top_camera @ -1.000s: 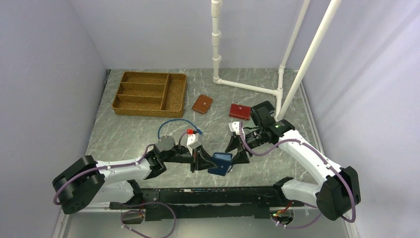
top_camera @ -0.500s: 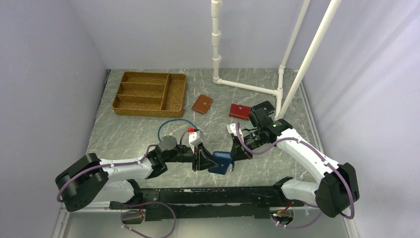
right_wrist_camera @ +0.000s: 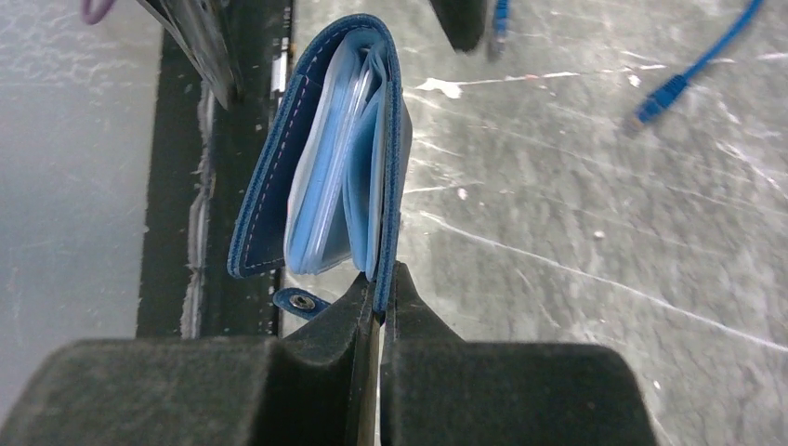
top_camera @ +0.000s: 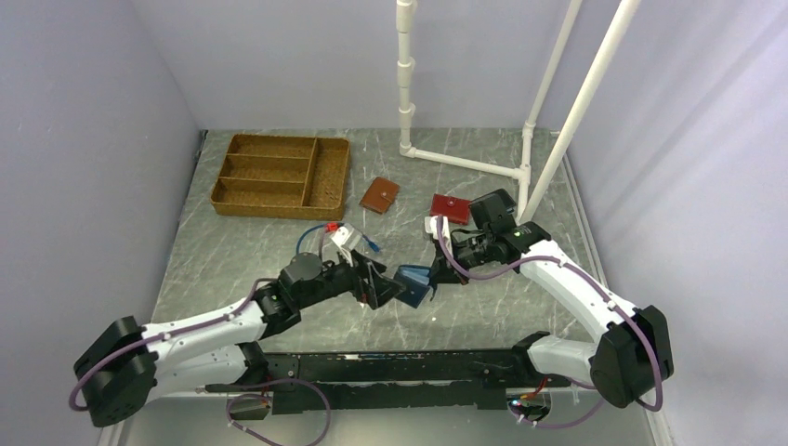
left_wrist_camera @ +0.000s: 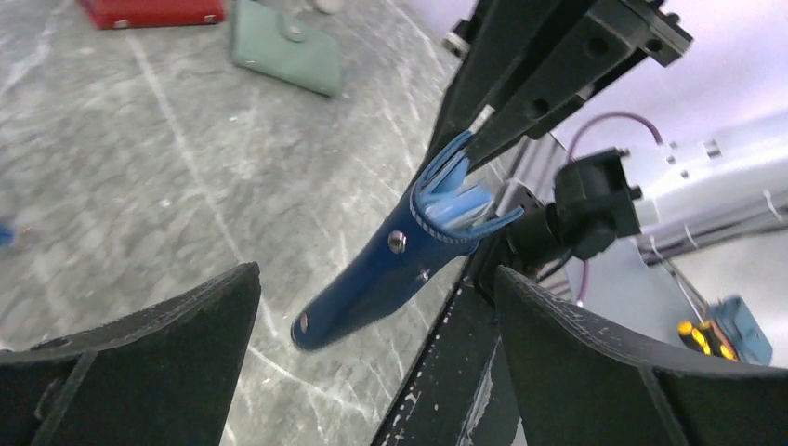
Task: Take the credit cards out of the card holder
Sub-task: Open the card holder at the center of the board.
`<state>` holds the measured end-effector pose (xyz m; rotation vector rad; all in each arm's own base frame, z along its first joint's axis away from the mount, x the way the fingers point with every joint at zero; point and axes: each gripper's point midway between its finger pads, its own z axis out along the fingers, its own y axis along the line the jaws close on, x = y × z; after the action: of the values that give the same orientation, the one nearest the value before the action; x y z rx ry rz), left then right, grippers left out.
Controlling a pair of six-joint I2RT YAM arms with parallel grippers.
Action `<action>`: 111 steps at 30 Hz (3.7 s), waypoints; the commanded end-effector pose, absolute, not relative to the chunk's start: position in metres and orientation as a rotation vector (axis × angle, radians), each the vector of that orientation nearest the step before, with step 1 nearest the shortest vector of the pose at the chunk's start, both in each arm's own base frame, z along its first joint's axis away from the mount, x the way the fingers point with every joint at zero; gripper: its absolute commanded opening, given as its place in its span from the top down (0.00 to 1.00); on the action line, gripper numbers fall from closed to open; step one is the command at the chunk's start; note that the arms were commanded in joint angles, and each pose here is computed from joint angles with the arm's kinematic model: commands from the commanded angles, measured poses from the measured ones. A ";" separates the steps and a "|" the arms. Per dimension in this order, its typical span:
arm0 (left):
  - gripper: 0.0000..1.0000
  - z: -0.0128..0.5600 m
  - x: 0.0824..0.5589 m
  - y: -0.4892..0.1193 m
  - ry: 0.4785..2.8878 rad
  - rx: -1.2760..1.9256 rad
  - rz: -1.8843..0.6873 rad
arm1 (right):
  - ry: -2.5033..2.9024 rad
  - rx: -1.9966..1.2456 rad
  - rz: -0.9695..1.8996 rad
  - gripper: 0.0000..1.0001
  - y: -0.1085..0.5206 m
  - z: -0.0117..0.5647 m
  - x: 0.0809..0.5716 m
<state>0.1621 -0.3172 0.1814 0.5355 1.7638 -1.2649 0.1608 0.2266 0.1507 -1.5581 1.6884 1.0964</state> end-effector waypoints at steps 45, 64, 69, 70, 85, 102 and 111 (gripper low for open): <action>0.12 0.170 0.199 -0.319 2.326 -0.308 -0.949 | 1.848 -1.341 0.885 1.00 0.221 0.139 0.214; 0.38 0.138 0.208 -0.290 2.358 -0.175 -0.650 | 1.817 -1.387 0.965 1.00 0.225 0.141 0.202; 0.43 0.143 0.204 -0.312 2.278 0.093 -0.777 | 1.814 -1.403 1.012 1.00 0.228 0.140 0.196; 0.43 0.144 0.201 -0.315 2.257 0.152 -0.799 | 1.812 -1.407 1.019 1.00 0.229 0.140 0.194; 0.49 0.141 0.192 -0.314 2.135 0.486 -0.789 | 1.804 -1.410 1.127 1.00 0.235 0.143 0.184; 0.50 0.149 0.173 -0.317 2.094 0.538 -0.939 | 1.842 -1.389 1.116 1.00 0.234 0.137 0.188; 0.72 0.140 0.171 -0.317 2.149 0.533 -0.985 | 1.869 -1.391 1.125 1.00 0.234 0.131 0.188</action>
<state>0.1717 -0.3095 0.1327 0.5372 2.1659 -0.9095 0.1837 0.2254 0.1176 -1.3808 1.9336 1.0997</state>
